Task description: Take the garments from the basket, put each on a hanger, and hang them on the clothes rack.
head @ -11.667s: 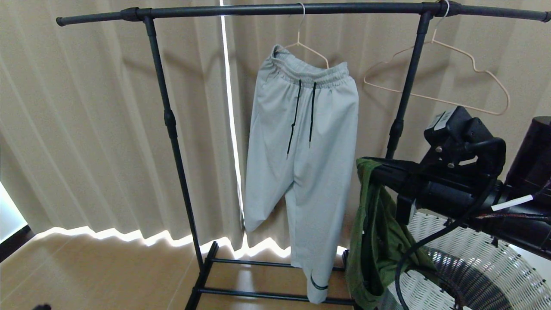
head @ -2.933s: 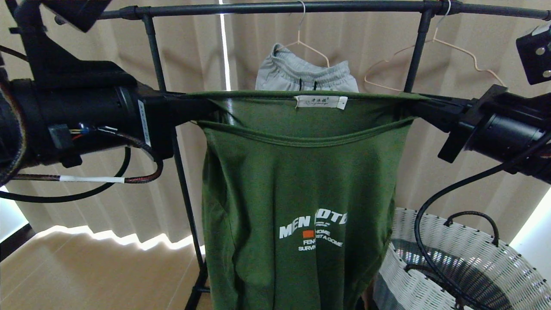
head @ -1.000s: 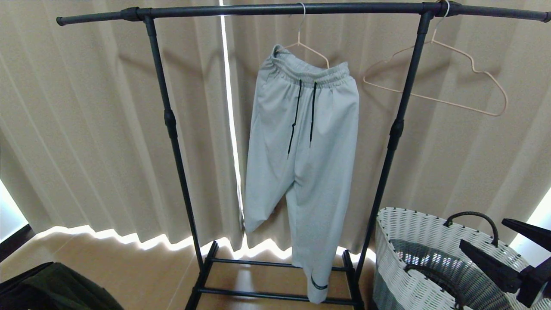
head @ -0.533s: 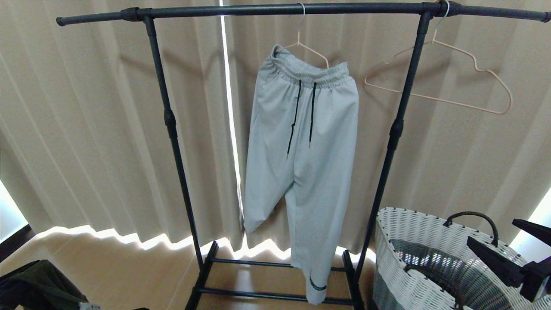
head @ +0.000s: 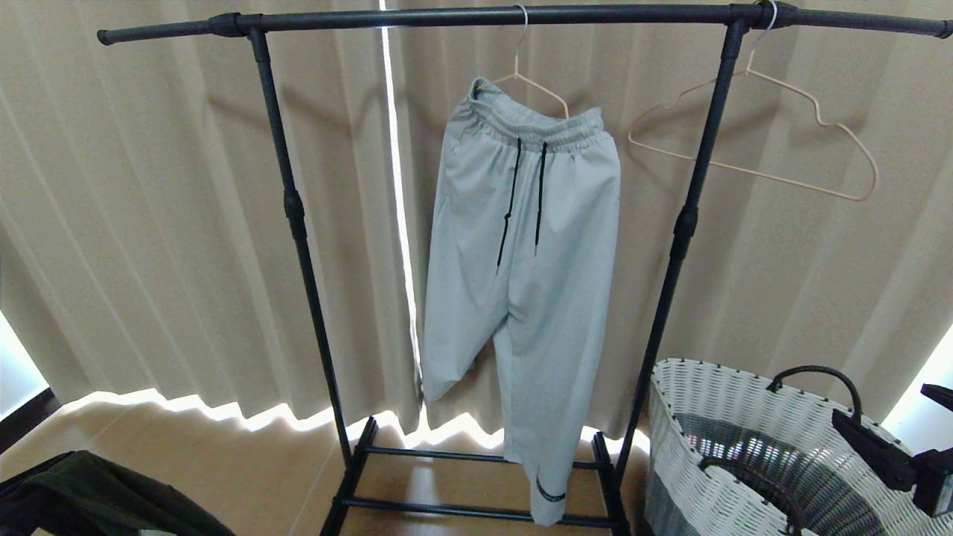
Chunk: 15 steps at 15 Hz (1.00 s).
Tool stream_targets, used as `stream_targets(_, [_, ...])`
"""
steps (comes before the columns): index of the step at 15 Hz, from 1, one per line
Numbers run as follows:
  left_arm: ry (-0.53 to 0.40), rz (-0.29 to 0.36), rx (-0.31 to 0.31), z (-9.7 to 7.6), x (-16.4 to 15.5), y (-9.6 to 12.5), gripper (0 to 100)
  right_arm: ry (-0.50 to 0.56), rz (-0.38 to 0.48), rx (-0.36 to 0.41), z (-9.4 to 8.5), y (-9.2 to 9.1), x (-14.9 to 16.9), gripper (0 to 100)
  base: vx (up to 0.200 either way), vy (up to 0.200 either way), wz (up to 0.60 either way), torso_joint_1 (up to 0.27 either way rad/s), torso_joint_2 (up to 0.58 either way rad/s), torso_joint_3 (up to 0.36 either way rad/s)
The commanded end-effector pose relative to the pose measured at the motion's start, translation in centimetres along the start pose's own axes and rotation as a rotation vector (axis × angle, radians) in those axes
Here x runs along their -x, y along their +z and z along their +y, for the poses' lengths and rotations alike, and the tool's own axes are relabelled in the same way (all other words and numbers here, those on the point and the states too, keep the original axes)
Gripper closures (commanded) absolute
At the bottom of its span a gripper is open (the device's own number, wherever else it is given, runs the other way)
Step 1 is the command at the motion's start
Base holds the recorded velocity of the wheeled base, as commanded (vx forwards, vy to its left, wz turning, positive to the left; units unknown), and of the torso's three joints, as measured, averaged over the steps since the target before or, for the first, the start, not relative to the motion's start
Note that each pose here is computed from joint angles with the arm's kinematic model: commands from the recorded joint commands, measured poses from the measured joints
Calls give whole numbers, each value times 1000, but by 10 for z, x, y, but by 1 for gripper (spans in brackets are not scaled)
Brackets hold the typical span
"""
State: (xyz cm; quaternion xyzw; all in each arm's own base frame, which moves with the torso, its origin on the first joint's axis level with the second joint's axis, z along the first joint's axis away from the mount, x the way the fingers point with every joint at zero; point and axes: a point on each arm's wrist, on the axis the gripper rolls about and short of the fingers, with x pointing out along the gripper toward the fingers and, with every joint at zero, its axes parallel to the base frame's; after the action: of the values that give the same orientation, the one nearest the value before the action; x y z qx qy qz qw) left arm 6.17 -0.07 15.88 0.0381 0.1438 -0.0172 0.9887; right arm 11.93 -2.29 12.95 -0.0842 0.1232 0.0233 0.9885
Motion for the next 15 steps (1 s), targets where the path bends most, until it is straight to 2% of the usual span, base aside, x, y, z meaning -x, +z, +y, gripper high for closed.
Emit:
stream_targets(1, [0, 3, -1, 0, -1, 0, 100, -1, -1, 0, 0, -1, 1, 0, 0, 0, 0, 0, 0, 0])
stream_targets(7, [-11, 15, -11, -1, -1, -3, 100, -17, 12, 13, 1, -4, 3, 0, 0, 0, 0, 4, -13, -9])
stream_targets(9, [-20, 14, -14, -1, -1, -3, 100, -18, 7, 21, 1, -3, 3, 0, 0, 0, 0, 46, -185, -215])
stream_targets(15, [-22, -20, -35, -1, 4, -2, 100, -22, -9, 25, 1, -1, 5, 0, 0, 0, 0, 169, -464, -277])
